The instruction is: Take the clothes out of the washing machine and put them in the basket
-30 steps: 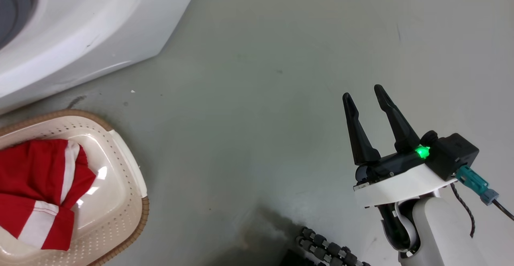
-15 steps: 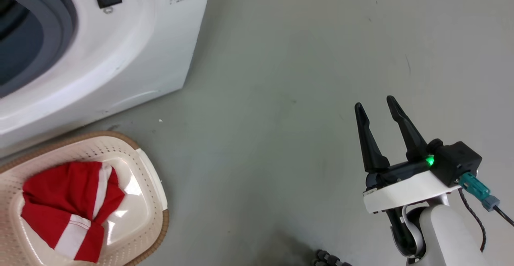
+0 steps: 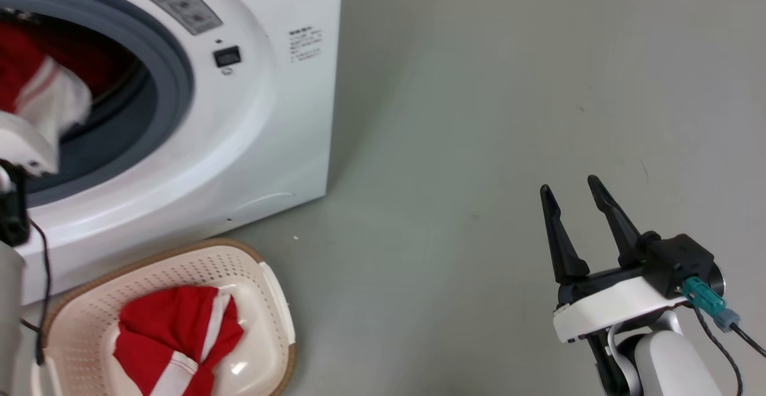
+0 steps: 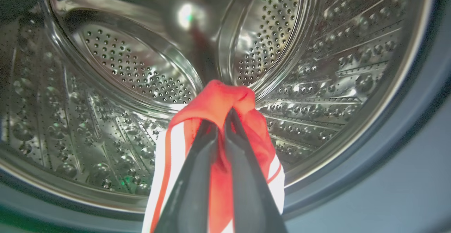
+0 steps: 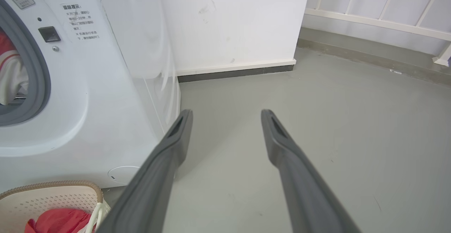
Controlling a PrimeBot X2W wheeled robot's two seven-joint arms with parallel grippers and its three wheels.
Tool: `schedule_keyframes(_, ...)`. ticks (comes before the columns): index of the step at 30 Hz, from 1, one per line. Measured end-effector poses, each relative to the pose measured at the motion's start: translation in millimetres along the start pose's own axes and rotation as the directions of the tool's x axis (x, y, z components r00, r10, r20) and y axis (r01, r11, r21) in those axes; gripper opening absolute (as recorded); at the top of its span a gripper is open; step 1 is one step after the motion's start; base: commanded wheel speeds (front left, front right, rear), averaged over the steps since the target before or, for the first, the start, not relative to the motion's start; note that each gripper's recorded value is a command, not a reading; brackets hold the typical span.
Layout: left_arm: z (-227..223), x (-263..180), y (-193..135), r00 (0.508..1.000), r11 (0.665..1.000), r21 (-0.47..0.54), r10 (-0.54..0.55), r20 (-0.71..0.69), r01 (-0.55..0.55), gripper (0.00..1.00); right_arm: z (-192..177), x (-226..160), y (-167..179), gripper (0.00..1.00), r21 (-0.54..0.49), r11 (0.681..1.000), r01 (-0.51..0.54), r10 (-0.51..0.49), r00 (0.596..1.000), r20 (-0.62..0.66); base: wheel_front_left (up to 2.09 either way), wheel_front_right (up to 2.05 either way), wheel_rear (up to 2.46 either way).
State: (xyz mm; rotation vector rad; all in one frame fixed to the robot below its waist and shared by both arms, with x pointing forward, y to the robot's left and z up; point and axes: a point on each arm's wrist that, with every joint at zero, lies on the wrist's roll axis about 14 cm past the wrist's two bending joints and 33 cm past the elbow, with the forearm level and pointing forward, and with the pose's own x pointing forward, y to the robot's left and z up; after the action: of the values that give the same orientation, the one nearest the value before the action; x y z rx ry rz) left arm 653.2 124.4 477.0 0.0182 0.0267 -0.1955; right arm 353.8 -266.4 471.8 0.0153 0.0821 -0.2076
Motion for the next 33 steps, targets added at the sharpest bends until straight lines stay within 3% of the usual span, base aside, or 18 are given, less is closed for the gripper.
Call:
schedule_keyframes(12,63,-92,-14,0.987,1.0,-0.02,0.0,0.16,0.003,0.0,32,-14,19,1.0,0.005,0.998,-0.065,0.065,0.995,0.073,0.0,0.0,0.0)
schedule_keyframes(19,75,-151,-10,0.985,1.0,-0.019,0.028,0.17,-0.025,0.0,42,-18,32,1.0,0.001,0.994,-0.108,0.108,0.99,0.096,0.0,0.0,0.0)
schedule_keyframes(27,58,-211,-5,0.991,0.995,-0.054,0.084,0.103,-0.079,0.0,50,-17,52,1.0,-0.01,0.985,-0.17,0.17,0.98,0.106,0.0,0.0,0.0)
schedule_keyframes(33,16,-239,0,0.99,0.984,-0.107,0.141,-0.009,-0.141,0.0,50,-10,67,1.0,-0.016,0.977,-0.213,0.213,0.972,0.099,0.0,0.0,0.0)
